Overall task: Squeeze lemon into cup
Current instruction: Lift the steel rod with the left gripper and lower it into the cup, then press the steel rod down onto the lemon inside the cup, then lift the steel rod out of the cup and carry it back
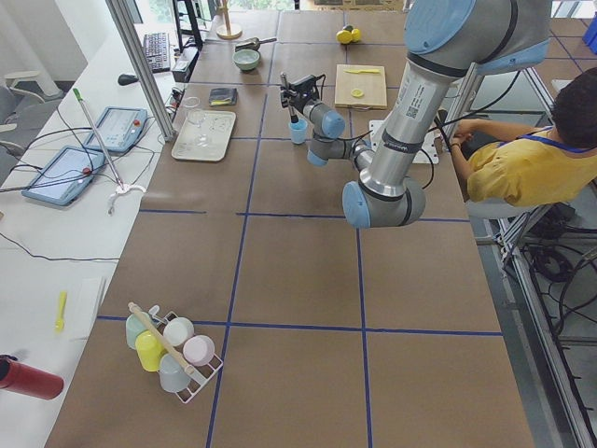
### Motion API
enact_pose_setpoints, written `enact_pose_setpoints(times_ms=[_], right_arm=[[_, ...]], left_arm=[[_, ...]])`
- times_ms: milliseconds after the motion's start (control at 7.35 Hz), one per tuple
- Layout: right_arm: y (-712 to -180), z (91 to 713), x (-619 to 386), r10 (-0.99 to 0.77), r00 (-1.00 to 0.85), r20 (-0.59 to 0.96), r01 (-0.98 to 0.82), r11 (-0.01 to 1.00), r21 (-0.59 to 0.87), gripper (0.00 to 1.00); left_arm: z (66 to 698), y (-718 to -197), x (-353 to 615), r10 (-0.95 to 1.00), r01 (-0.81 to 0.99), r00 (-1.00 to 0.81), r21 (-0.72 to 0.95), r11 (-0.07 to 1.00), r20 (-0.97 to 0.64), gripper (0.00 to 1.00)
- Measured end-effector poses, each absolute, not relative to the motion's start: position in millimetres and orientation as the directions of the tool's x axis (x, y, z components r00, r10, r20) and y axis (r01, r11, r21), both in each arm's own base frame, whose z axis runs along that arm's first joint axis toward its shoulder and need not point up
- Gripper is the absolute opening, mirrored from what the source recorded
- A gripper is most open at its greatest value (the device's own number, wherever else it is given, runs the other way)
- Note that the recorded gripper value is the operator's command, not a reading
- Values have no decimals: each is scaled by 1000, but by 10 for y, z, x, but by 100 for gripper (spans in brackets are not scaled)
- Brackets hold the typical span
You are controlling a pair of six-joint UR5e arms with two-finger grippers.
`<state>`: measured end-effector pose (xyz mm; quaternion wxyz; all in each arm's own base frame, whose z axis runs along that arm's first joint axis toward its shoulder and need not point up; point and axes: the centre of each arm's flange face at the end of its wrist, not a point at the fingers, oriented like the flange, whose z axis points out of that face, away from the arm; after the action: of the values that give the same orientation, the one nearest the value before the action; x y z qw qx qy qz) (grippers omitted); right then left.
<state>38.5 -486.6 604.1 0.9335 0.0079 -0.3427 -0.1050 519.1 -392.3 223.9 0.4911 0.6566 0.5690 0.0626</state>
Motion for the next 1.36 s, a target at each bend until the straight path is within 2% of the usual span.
enact_pose_setpoints(times_ms=[408, 816, 1360], right_arm=[[-4867, 6044, 413, -197, 744, 638, 185, 979, 86, 100], [-4872, 6038, 449, -192, 746, 638, 178, 980, 87, 100], [-4887, 6020, 451, -194, 746, 638, 177, 980, 91, 100]], left_arm=[[2557, -3615, 5580, 802, 649, 388, 752, 112, -454, 0], [2441, -3551, 5571, 806, 671, 379, 735, 98, -454, 0], [1965, -4109, 4826, 826, 719, 383, 694, 14, -413, 0]])
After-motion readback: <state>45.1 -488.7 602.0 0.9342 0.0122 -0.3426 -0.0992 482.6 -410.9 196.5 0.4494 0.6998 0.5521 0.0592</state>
